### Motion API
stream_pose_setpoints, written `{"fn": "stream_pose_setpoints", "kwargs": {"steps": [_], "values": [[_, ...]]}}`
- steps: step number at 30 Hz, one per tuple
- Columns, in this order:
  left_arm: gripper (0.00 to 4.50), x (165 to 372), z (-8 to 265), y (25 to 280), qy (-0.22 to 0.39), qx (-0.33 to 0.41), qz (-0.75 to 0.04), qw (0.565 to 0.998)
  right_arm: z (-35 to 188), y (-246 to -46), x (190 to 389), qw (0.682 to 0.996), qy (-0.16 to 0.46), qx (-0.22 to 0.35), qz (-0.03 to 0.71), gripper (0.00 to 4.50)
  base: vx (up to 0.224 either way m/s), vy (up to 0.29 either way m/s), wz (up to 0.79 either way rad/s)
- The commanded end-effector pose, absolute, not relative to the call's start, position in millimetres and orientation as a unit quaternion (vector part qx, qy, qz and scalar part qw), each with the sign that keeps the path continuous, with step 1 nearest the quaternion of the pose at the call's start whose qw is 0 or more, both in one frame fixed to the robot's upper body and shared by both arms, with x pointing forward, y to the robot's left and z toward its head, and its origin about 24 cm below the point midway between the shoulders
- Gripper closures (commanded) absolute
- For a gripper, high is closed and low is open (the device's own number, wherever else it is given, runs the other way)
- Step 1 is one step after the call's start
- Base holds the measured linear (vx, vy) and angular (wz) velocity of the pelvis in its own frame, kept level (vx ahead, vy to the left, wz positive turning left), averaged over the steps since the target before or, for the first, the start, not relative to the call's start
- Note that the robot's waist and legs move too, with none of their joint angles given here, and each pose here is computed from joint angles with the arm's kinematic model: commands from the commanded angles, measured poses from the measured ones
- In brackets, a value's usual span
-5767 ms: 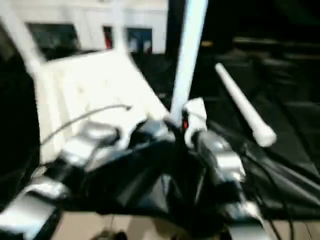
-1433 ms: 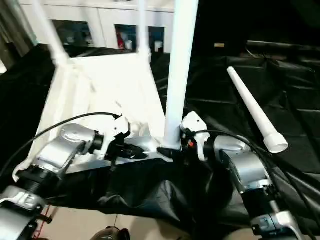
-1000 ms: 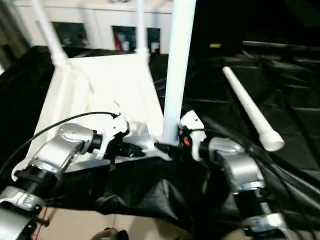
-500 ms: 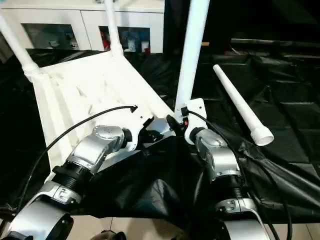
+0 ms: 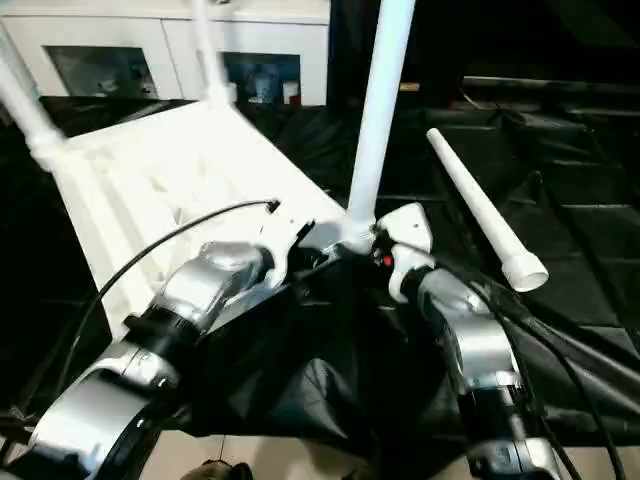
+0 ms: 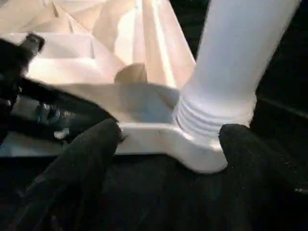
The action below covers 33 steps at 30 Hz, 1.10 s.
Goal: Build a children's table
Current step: Rotate leg to tighten, then rotate table base
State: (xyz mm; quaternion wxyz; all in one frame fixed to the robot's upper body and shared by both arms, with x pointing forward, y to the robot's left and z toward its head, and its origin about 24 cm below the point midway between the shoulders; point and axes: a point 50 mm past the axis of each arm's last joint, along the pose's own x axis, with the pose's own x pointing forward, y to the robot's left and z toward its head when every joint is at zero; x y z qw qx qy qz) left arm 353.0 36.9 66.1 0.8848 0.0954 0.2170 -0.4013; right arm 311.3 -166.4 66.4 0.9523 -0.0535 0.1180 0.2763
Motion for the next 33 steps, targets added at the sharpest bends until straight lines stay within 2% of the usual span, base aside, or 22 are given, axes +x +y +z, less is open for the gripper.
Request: {"fn": "stream_pose_setpoints", "kwargs": {"steps": [1,2,4,5,6,7,9,11,12,16,19,23,24,27,30,33], "values": [[4.22,364,87,37,0.168,0.089,-0.385,0.903,73,-173.0,311.1,0.956,0.11,-0.048,0.269,0.64,0.0,0.0,0.0],[4.05,365,88,35,0.165,0.079,-0.389,0.903,73,-173.9,310.6,0.956,0.113,-0.045,0.266,0.62,0.0,0.0,0.0],[4.05,364,91,33,0.158,0.062,-0.398,0.902,73,-173.6,309.6,0.956,0.116,-0.041,0.265,0.62,0.0,0.0,0.0],[3.83,364,92,32,0.153,0.052,-0.4,0.902,73,-172.6,309.3,0.957,0.116,-0.04,0.264,0.62,0.0,0.0,0.0],[3.83,366,97,34,0.137,0.049,-0.39,0.909,70,-171.6,310.4,0.96,0.121,-0.035,0.249,0.62,0.0,0.0,0.0],[3.64,370,103,41,0.119,0.041,-0.366,0.922,65,-169.2,313.1,0.966,0.13,-0.025,0.22,0.62,0.0,0.0,0.0],[3.49,372,105,52,0.113,0.044,-0.34,0.933,61,-167.1,314.2,0.968,0.138,-0.02,0.209,0.62,0.0,0.0,0.0],[3.39,374,106,72,0.109,0.055,-0.301,0.946,57,-162.8,314.8,0.968,0.148,-0.015,0.204,0.62,0.0,0.0,0.0],[3.31,374,106,75,0.109,0.056,-0.297,0.947,56,-162.2,314.8,0.968,0.149,-0.015,0.204,0.62,0.0,0.0,0.0],[3.05,370,120,141,0.075,0.091,-0.151,0.981,47,-144.1,311.6,0.954,0.181,-0.021,0.237,0.62,0.0,0.0,0.0],[2.8,356,131,194,0.048,0.139,-0.011,0.989,41,-131.1,313.8,0.95,0.191,-0.024,0.247,0.62,0.0,0.0,0.0],[2.71,330,132,242,0.038,0.207,0.123,0.97,40,-120.8,321.2,0.949,0.195,-0.019,0.245,0.62,0.0,0.0,0.0],[2.71,330,132,242,0.038,0.207,0.123,0.97,40,-120.8,321.2,0.949,0.195,-0.019,0.245,0.62,0.0,0.0,0.0],[2.71,298,122,281,0.064,0.245,0.229,0.94,39,-117.6,329.8,0.953,0.198,-0.019,0.23,0.62,0.0,0.0,0.0],[2.71,281,109,297,0.102,0.258,0.258,0.925,40,-117.1,334.9,0.955,0.197,-0.014,0.22,0.62,0.0,0.0,0.0],[2.71,273,91,298,0.149,0.256,0.236,0.926,42,-116.8,338.5,0.957,0.194,-0.012,0.215,0.62,0.0,0.0,0.0]]}}
